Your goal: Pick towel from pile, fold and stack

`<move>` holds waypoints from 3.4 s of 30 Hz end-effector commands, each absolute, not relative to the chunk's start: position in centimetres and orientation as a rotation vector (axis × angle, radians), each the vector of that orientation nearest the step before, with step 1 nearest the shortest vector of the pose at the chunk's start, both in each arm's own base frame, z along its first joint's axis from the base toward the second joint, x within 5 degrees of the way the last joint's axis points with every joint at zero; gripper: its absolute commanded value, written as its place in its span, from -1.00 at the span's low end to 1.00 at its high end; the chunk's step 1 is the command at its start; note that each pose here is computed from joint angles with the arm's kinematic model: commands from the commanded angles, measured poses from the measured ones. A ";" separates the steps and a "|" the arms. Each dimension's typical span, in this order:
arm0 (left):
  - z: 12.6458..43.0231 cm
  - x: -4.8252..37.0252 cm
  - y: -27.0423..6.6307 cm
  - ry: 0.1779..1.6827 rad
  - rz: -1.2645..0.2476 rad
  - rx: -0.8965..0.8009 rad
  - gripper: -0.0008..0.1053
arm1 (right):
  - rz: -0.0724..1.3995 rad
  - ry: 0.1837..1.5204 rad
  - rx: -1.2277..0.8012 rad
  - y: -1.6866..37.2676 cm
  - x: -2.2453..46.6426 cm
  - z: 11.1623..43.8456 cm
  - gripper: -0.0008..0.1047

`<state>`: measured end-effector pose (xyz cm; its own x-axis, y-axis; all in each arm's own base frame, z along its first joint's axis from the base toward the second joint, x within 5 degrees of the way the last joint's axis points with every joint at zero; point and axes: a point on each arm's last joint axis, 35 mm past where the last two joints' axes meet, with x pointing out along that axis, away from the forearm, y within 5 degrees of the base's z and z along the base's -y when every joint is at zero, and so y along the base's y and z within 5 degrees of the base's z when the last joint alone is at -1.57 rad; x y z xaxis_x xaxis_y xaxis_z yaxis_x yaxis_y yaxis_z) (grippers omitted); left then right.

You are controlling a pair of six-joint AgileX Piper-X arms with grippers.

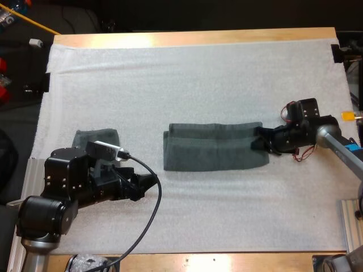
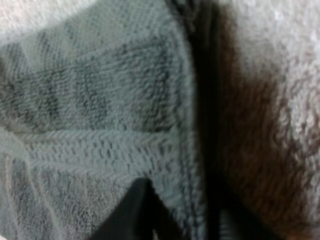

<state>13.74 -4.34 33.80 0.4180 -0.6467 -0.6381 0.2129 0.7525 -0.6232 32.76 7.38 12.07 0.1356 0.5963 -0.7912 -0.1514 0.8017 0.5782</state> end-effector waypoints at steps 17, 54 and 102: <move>34.1 13.5 -4.4 1.000 -0.594 -0.495 0.30 | 0.173 1.336 -0.110 5.0 29.1 19.2 -0.99; 34.0 13.4 -4.4 1.021 -0.596 -0.503 0.30 | 0.426 1.277 0.247 18.8 31.1 16.5 -0.99; 33.9 13.3 -4.4 1.023 -0.596 -0.503 0.30 | 0.677 1.270 0.234 24.6 27.8 17.4 0.29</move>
<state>13.52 -4.35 33.66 0.3951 -0.6554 -0.6438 0.2035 0.7458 -0.6343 27.72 24.49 16.41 0.1220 0.5603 -0.8192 -0.3109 0.8055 0.5046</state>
